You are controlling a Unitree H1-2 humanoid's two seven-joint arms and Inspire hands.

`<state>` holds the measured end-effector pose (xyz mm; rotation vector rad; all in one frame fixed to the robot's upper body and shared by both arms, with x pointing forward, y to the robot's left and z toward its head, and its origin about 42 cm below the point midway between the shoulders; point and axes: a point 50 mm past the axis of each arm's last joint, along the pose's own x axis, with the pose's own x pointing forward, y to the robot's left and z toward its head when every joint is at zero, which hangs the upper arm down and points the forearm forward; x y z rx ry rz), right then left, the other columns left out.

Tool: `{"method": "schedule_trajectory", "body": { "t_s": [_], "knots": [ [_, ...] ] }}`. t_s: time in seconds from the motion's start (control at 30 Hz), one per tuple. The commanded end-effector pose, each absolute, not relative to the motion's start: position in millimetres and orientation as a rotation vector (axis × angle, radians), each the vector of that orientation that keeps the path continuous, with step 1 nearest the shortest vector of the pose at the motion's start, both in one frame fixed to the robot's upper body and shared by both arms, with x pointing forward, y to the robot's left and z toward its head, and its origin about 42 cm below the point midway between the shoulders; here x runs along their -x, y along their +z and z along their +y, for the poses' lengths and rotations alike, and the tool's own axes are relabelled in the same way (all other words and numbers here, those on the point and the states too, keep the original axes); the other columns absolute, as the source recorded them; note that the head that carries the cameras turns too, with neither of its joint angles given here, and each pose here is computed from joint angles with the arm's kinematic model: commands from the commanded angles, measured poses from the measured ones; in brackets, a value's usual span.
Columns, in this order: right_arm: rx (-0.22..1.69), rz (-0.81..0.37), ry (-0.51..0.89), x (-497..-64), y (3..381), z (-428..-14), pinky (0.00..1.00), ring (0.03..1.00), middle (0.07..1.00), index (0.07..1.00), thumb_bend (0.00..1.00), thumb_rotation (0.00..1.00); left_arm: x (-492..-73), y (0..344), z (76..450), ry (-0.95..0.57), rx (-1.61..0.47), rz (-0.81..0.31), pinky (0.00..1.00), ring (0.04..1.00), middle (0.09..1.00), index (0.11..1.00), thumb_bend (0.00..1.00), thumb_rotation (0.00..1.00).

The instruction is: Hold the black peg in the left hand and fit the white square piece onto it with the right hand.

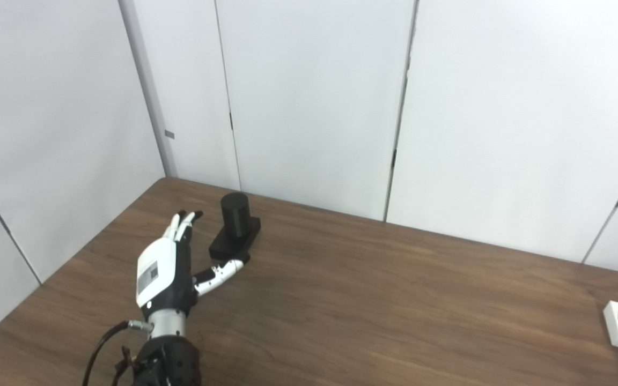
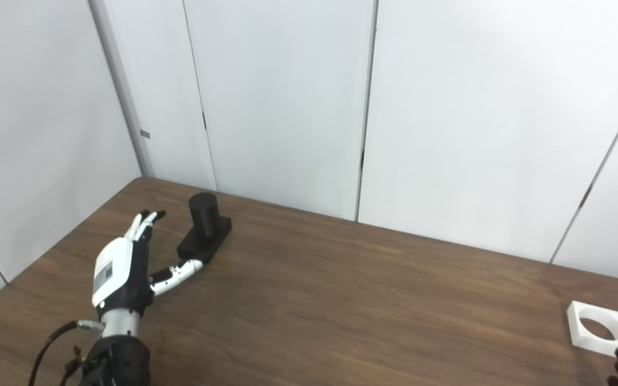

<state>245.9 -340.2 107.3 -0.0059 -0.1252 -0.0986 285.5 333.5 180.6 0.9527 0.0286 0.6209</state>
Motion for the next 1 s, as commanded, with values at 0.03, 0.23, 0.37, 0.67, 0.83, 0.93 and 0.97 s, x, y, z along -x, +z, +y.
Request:
{"method": "schedule_trajectory", "body": {
  "t_s": [0.03,0.23,0.37,0.67,0.83,0.93,0.97],
  "knots": [
    [-0.043,-0.051,-0.110,-226,83,-326,1.00,1.000,0.970,1.000,0.70,0.95,-305,197,347,0.696,-1.068,-0.006,0.88,0.960,0.975,0.894,0.90,0.55],
    [-0.071,-0.045,-0.114,-225,85,-324,1.00,1.000,0.968,1.000,0.73,0.92,-325,189,351,0.668,-1.074,0.048,0.84,0.962,0.972,0.891,0.90,0.55],
    [-0.061,-0.041,-0.117,-222,86,-324,1.00,1.000,0.962,1.000,0.74,0.92,-338,184,352,0.659,-1.100,0.065,0.85,0.958,0.967,0.884,0.90,0.53],
    [-0.064,-0.039,-0.126,-219,87,-322,1.00,1.000,0.948,1.000,0.71,0.94,-367,176,352,0.604,-1.153,0.132,0.91,0.964,0.957,0.888,0.93,0.62],
    [-0.076,-0.031,-0.128,-219,87,-322,1.00,1.000,0.947,1.000,0.71,0.94,-381,171,348,0.575,-1.169,0.168,0.91,0.969,0.964,0.882,0.95,0.66],
    [-0.063,-0.031,-0.128,-218,87,-322,1.00,1.000,0.954,1.000,0.72,0.95,-388,166,347,0.569,-1.164,0.198,0.93,0.973,0.967,0.883,0.95,0.67],
    [-0.064,-0.029,-0.129,-218,87,-322,1.00,1.000,0.955,1.000,0.72,0.95,-390,164,347,0.570,-1.156,0.208,0.93,0.973,0.968,0.884,0.95,0.67]
  ]
}}
